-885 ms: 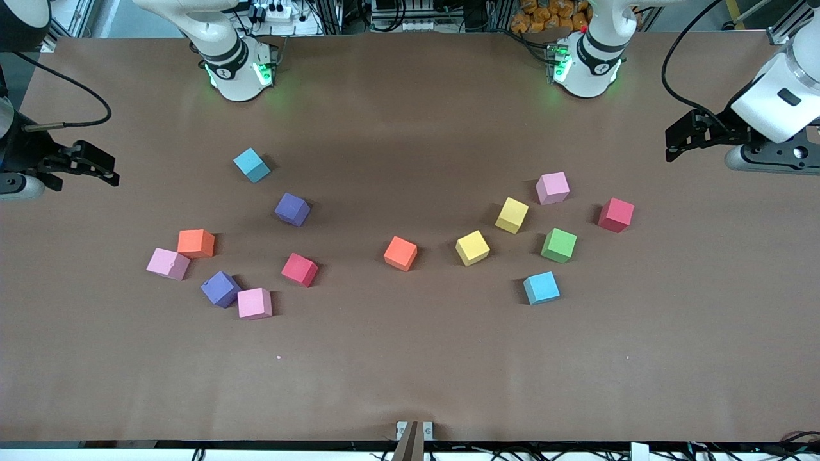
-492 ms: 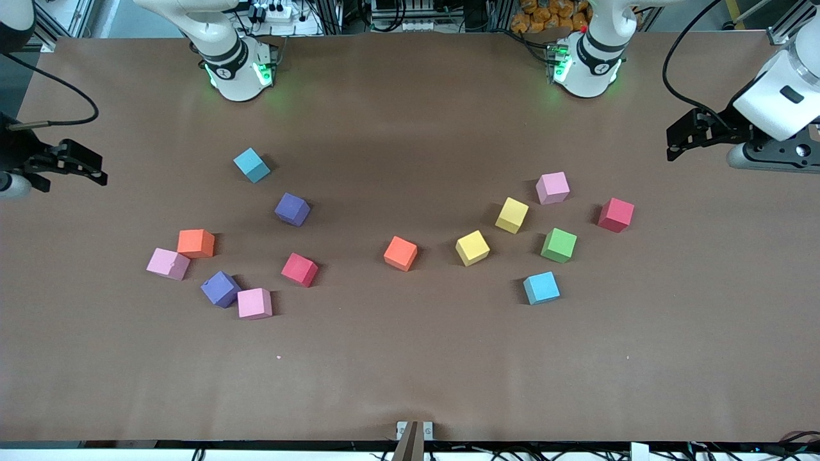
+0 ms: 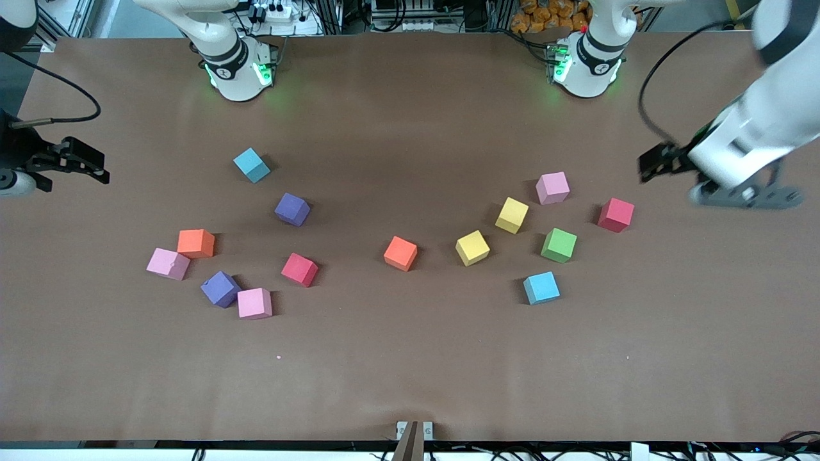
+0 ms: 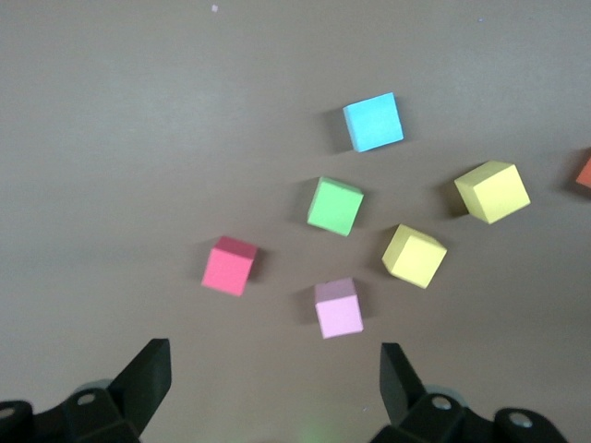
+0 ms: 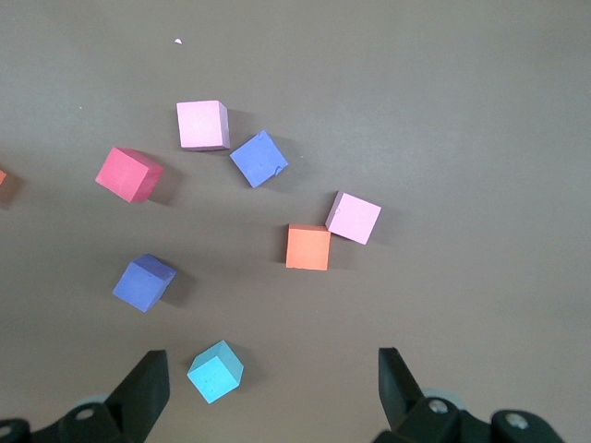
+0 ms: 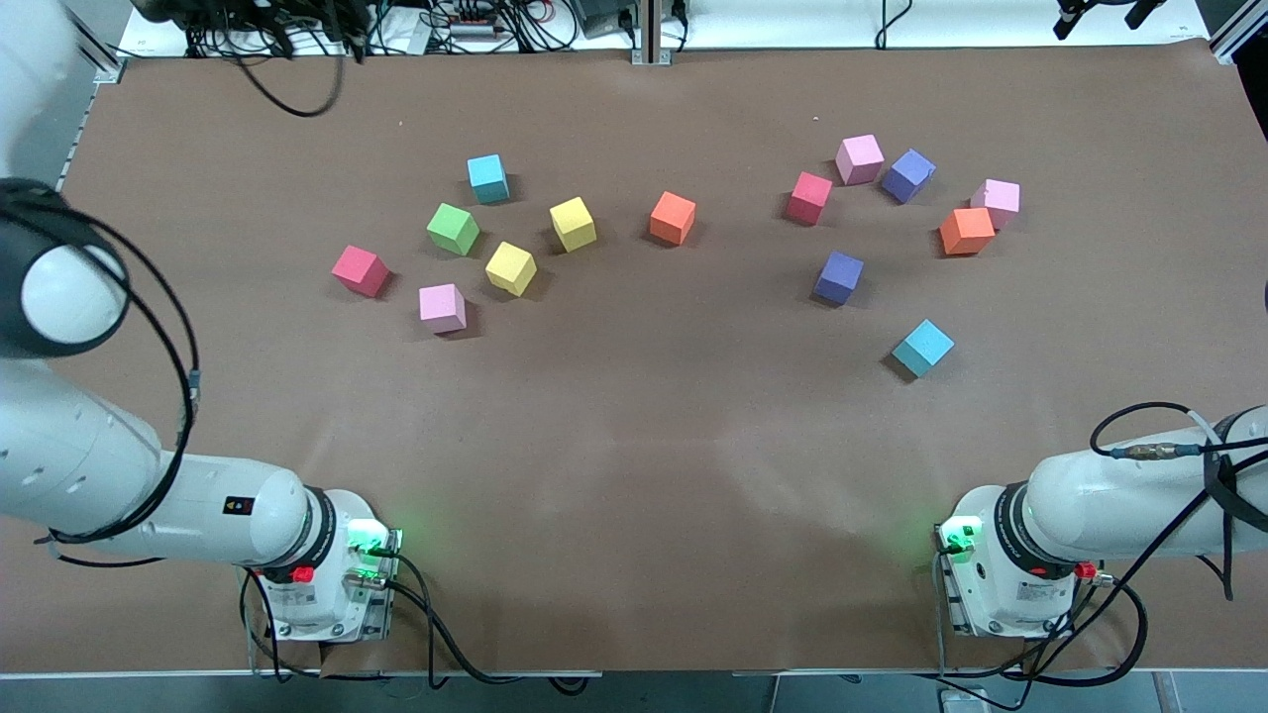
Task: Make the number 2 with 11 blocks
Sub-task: 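Reach the left gripper down to a yellow cube, then grasp the yellow cube with the left gripper while the right gripper reaches a pink cube, then lift the yellow cube with the left gripper while the right gripper grasps the pink cube, then set the yellow cube down mid-table while the right gripper carries the pink cube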
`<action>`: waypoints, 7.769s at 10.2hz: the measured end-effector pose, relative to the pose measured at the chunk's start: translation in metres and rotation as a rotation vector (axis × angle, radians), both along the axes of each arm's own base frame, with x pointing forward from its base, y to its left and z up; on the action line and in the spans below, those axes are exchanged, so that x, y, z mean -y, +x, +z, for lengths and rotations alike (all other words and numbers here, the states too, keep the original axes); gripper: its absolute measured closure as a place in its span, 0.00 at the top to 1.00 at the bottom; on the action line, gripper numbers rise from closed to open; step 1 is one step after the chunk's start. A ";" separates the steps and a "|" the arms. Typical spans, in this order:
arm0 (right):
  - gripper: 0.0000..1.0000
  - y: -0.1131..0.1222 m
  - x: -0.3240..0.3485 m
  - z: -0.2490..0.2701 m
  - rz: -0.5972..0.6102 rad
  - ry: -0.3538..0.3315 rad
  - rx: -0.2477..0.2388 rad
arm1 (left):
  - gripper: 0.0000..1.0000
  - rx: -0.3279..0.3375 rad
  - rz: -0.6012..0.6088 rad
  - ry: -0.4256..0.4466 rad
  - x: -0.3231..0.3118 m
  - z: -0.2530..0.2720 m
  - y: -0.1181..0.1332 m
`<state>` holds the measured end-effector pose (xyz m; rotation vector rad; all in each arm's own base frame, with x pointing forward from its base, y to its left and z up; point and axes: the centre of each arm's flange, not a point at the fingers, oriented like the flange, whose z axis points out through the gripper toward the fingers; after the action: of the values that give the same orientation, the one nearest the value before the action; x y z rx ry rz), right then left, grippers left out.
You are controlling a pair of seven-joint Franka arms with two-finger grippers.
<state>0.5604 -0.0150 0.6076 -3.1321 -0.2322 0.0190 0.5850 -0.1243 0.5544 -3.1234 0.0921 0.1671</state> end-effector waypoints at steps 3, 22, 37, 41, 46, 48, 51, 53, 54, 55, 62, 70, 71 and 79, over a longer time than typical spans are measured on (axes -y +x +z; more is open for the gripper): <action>1.00 0.001 -0.001 -0.002 0.006 0.000 -0.004 | 1.00 -0.017 0.050 0.003 0.070 -0.082 0.019; 1.00 0.083 -0.128 -0.297 0.185 0.047 0.053 | 1.00 -0.066 0.423 0.062 0.254 -0.361 -0.013; 1.00 0.133 -0.136 -0.406 0.164 0.054 0.083 | 0.58 0.014 1.147 0.236 0.275 -0.296 -0.052; 1.00 0.132 -0.135 -0.414 0.163 0.052 0.070 | 0.58 -0.007 1.277 0.272 0.354 -0.328 -0.177; 0.59 0.132 -0.143 -0.406 0.175 0.055 0.038 | 0.58 -0.048 1.407 0.154 0.391 -0.315 -0.348; 0.59 0.134 -0.149 -0.381 0.186 0.060 0.001 | 0.58 -0.051 1.482 0.158 0.394 -0.309 -0.393; 0.59 0.122 -0.156 -0.334 0.243 0.067 -0.087 | 0.58 -0.090 1.524 0.104 0.397 -0.314 -0.403; 0.59 0.108 -0.169 -0.310 0.396 0.078 -0.107 | 0.58 -0.100 1.509 0.069 0.400 -0.322 -0.401; 0.59 0.100 -0.174 -0.304 0.469 0.083 -0.106 | 0.58 -0.107 1.509 0.064 0.401 -0.327 -0.397; 0.59 0.091 -0.180 -0.299 0.518 0.086 -0.106 | 0.58 -0.114 1.517 0.064 0.404 -0.333 -0.389; 0.59 0.027 -0.220 -0.281 0.872 0.090 -0.055 | 0.58 -0.131 1.582 0.078 0.442 -0.368 -0.345; 0.59 -0.116 -0.298 -0.274 1.150 0.069 -0.055 | 0.58 -0.099 1.532 0.079 0.458 -0.369 -0.378; 0.59 -0.131 -0.295 -0.283 1.170 0.065 -0.033 | 0.68 -0.090 1.535 0.095 0.456 -0.371 -0.378; 0.59 -0.178 -0.262 -0.306 1.258 0.064 -0.037 | 1.00 0.036 1.524 0.131 0.450 -0.280 -0.364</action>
<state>0.3827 0.2467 0.3018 -2.3530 -1.9958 0.0627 0.2211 -0.5738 0.2740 -2.2872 -2.0711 0.0879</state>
